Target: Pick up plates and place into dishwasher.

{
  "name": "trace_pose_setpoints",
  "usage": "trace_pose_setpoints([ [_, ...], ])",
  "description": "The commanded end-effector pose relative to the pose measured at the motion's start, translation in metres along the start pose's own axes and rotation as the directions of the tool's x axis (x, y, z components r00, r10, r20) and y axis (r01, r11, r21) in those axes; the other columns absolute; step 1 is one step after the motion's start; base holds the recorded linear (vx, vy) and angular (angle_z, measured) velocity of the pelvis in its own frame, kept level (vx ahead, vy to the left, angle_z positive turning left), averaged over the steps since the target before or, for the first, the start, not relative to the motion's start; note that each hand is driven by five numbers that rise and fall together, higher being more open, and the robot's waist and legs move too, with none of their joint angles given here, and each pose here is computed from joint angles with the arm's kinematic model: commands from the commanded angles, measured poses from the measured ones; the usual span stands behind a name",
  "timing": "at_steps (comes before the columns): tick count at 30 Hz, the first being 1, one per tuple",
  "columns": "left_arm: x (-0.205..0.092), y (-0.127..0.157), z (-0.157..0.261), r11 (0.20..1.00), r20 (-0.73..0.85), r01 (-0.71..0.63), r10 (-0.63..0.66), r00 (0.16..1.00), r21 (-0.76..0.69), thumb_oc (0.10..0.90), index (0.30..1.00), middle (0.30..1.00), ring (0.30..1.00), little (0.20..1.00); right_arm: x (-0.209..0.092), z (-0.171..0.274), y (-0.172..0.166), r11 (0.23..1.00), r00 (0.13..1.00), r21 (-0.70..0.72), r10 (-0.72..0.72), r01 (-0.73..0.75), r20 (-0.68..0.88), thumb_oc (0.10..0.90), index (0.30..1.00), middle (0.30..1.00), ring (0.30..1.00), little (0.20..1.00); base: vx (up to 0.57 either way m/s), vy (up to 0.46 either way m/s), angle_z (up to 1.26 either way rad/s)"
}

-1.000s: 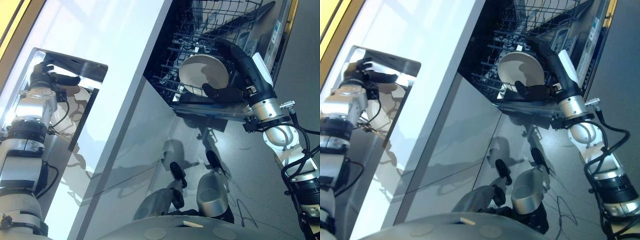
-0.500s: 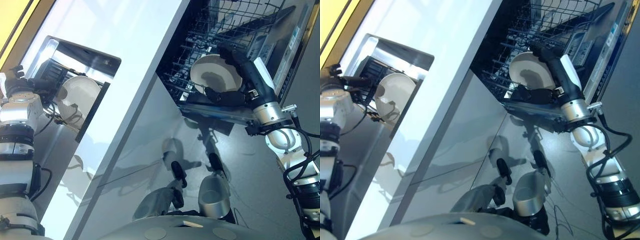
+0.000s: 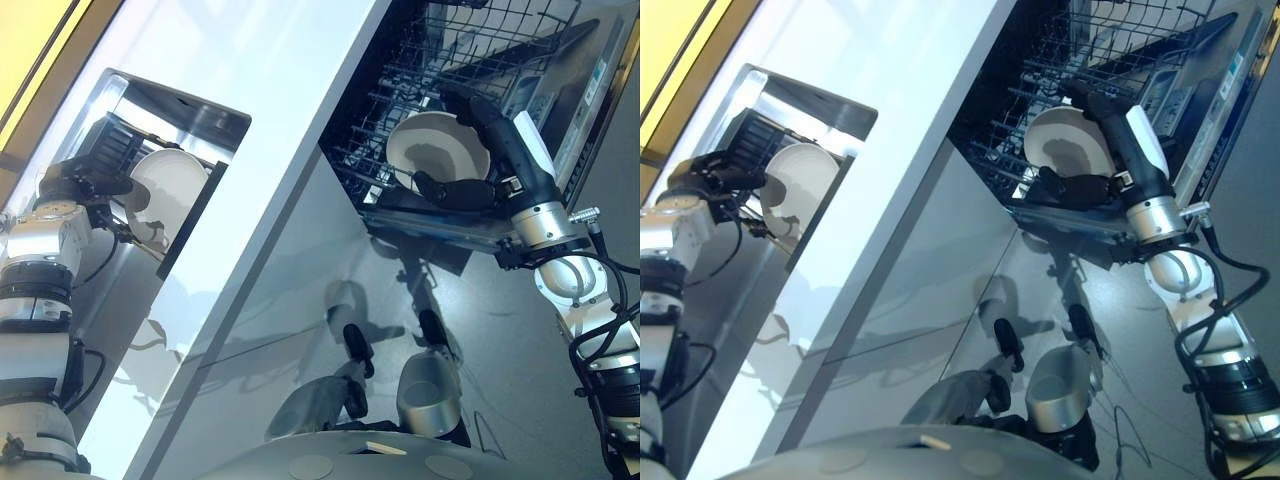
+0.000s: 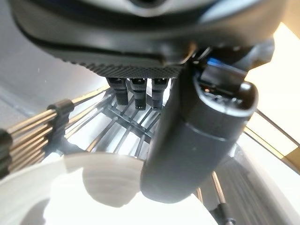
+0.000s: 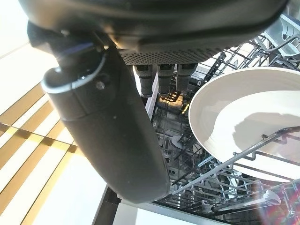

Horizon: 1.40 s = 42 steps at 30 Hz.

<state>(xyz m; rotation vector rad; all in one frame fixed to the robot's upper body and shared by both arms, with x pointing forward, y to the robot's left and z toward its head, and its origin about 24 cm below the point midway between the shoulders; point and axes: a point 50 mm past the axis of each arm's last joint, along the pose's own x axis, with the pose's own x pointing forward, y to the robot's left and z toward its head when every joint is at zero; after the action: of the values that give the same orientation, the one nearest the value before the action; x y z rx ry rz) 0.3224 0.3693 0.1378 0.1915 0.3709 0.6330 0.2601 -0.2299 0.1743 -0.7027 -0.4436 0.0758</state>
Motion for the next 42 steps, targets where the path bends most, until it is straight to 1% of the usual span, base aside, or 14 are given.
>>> trace_pose_setpoints([
  [1, -0.005, 0.024, 0.037, 0.996, 0.168, -0.058, 0.069, 0.983, -0.072, 0.800, 0.900, 0.900, 0.900, 0.900, 0.005, 0.048, -0.015, 0.999, 0.962, -0.019, -0.042, 0.048, 0.271, 0.800, 0.900, 0.900, 0.900, 0.900, 0.00, 0.000, 0.00],
  [5, -0.006, 0.016, 0.037, 0.995, 0.174, -0.028, 0.044, 0.984, -0.093, 0.800, 0.900, 0.900, 0.900, 0.900, 0.006, 0.048, -0.014, 0.999, 0.961, -0.016, -0.045, 0.052, 0.273, 0.800, 0.900, 0.900, 0.900, 0.900, 0.00, 0.000, 0.00],
  [14, -0.004, 0.007, 0.023, 0.999, 0.136, 0.011, -0.004, 0.991, -0.050, 0.800, 0.900, 0.900, 0.900, 0.900, 0.007, 0.049, -0.014, 0.999, 0.960, -0.022, -0.041, 0.049, 0.276, 0.800, 0.900, 0.900, 0.900, 0.900, 0.00, 0.000, 0.00],
  [18, -0.003, -0.002, 0.019, 0.996, 0.125, 0.090, -0.089, 0.988, -0.005, 0.800, 0.900, 0.900, 0.900, 0.900, 0.009, 0.051, -0.018, 0.998, 0.960, -0.033, -0.034, 0.045, 0.277, 0.800, 0.900, 0.900, 0.900, 0.900, 0.00, 0.019, 0.00],
  [27, -0.007, -0.033, 0.025, 0.976, 0.137, 0.210, -0.216, 0.967, 0.057, 0.800, 0.900, 0.900, 0.900, 0.900, 0.013, 0.053, -0.018, 0.998, 0.957, -0.038, -0.029, 0.041, 0.289, 0.800, 0.900, 0.900, 0.900, 0.900, 0.00, 0.008, -0.05],
  [28, -0.008, -0.041, 0.024, 0.965, 0.132, 0.255, -0.261, 0.956, 0.060, 0.800, 0.900, 0.900, 0.900, 0.900, 0.014, 0.054, -0.018, 0.998, 0.956, -0.040, -0.027, 0.040, 0.293, 0.800, 0.900, 0.900, 0.900, 0.900, 0.00, 0.019, -0.09],
  [29, -0.009, -0.043, 0.024, 0.961, 0.129, 0.270, -0.276, 0.952, 0.061, 0.800, 0.900, 0.900, 0.900, 0.900, 0.014, 0.055, -0.018, 0.998, 0.955, -0.040, -0.026, 0.039, 0.294, 0.800, 0.900, 0.900, 0.900, 0.900, 0.01, 0.020, -0.07],
  [32, -0.014, -0.061, 0.017, 0.911, 0.102, 0.408, -0.412, 0.906, 0.054, 0.800, 0.900, 0.900, 0.900, 0.900, 0.015, 0.054, -0.019, 0.999, 0.956, -0.038, -0.022, 0.035, 0.294, 0.800, 0.900, 0.900, 0.900, 0.900, 0.00, 0.000, 0.00],
  [33, -0.014, -0.064, 0.015, 0.901, 0.095, 0.431, -0.434, 0.896, 0.052, 0.800, 0.900, 0.900, 0.900, 0.900, 0.015, 0.054, -0.019, 0.999, 0.956, -0.038, -0.022, 0.034, 0.293, 0.800, 0.900, 0.900, 0.900, 0.900, 0.00, 0.000, 0.00],
  [34, -0.018, -0.072, 0.009, 0.863, 0.069, 0.503, -0.504, 0.861, 0.040, 0.800, 0.900, 0.900, 0.900, 0.900, 0.014, 0.053, -0.018, 0.999, 0.957, -0.035, -0.020, 0.032, 0.290, 0.800, 0.900, 0.900, 0.900, 0.900, 0.00, 0.000, 0.00],
  [36, -0.023, -0.082, 0.000, 0.820, 0.043, 0.572, -0.572, 0.819, 0.032, 0.800, 0.900, 0.900, 0.900, 0.900, 0.014, 0.052, -0.019, 0.999, 0.958, -0.029, -0.021, 0.031, 0.286, 0.800, 0.900, 0.900, 0.900, 0.900, 0.00, 0.000, 0.00],
  [40, -0.034, -0.095, -0.011, 0.748, 0.038, 0.663, -0.663, 0.747, 0.019, 0.800, 0.900, 0.900, 0.900, 0.900, 0.012, 0.051, -0.018, 0.999, 0.959, -0.027, -0.020, 0.029, 0.283, 0.800, 0.900, 0.900, 0.900, 0.900, 0.00, 0.002, 0.01],
  [42, -0.038, -0.097, -0.012, 0.722, 0.048, 0.692, -0.692, 0.720, 0.021, 0.800, 0.900, 0.900, 0.900, 0.900, 0.012, 0.050, -0.018, 0.999, 0.960, -0.027, -0.021, 0.029, 0.279, 0.800, 0.900, 0.900, 0.900, 0.900, 0.00, 0.000, 0.00],
])
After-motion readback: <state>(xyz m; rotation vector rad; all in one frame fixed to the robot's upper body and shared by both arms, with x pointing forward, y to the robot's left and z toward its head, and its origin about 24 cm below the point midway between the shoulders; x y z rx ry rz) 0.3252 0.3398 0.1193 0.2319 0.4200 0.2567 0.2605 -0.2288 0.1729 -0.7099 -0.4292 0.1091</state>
